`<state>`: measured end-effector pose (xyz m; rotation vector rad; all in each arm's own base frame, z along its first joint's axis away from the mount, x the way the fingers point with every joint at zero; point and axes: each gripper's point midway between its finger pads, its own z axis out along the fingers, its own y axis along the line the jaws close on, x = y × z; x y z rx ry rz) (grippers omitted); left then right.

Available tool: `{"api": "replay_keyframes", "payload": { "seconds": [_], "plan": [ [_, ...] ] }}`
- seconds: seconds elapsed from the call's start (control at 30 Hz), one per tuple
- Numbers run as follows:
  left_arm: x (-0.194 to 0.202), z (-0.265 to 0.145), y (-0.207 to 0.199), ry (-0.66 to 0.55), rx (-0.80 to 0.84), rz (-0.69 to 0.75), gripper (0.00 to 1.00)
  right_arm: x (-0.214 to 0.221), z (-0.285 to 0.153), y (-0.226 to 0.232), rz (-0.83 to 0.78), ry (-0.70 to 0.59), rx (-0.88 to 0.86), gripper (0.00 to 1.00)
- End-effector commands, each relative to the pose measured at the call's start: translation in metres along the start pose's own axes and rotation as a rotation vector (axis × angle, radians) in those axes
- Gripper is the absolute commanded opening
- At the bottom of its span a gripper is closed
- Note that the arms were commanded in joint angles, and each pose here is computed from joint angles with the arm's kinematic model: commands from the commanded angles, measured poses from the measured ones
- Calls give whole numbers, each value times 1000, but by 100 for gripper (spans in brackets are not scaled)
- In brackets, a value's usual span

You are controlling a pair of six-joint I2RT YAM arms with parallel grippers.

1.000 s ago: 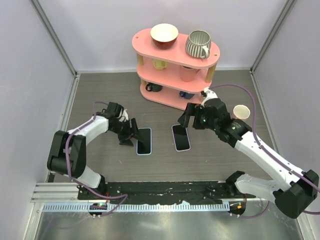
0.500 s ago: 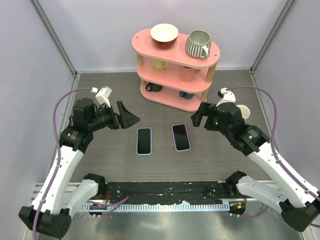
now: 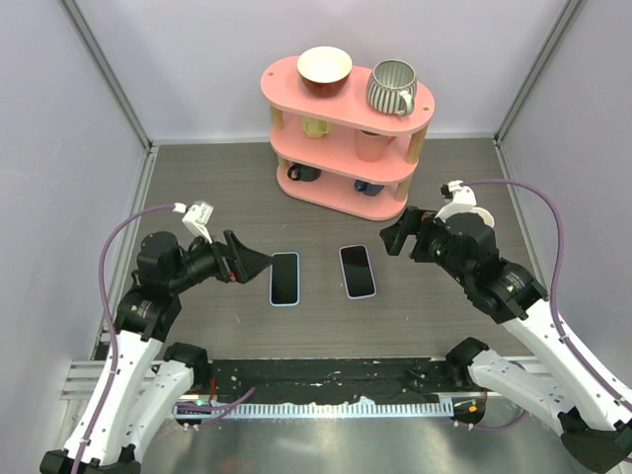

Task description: Put the phone into the phone case

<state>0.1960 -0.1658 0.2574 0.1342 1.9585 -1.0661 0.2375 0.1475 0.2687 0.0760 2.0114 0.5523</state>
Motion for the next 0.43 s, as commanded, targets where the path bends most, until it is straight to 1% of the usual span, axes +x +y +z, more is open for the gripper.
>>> {"api": "replay_keyframes", "payload": {
  "seconds": [0.0,0.2,0.4],
  "plan": [
    [-16,-2,-11,-64,40,70,100,-17,-3,6,5,-79,-32,100],
    [-20,-3,-16,-56,51,75,100,-24,-11,11,-9,-125,-75,100],
    [-27,-6,-21,-68,54,96,100,-23,-9,10,-8,-124,-74,100]
  ]
}}
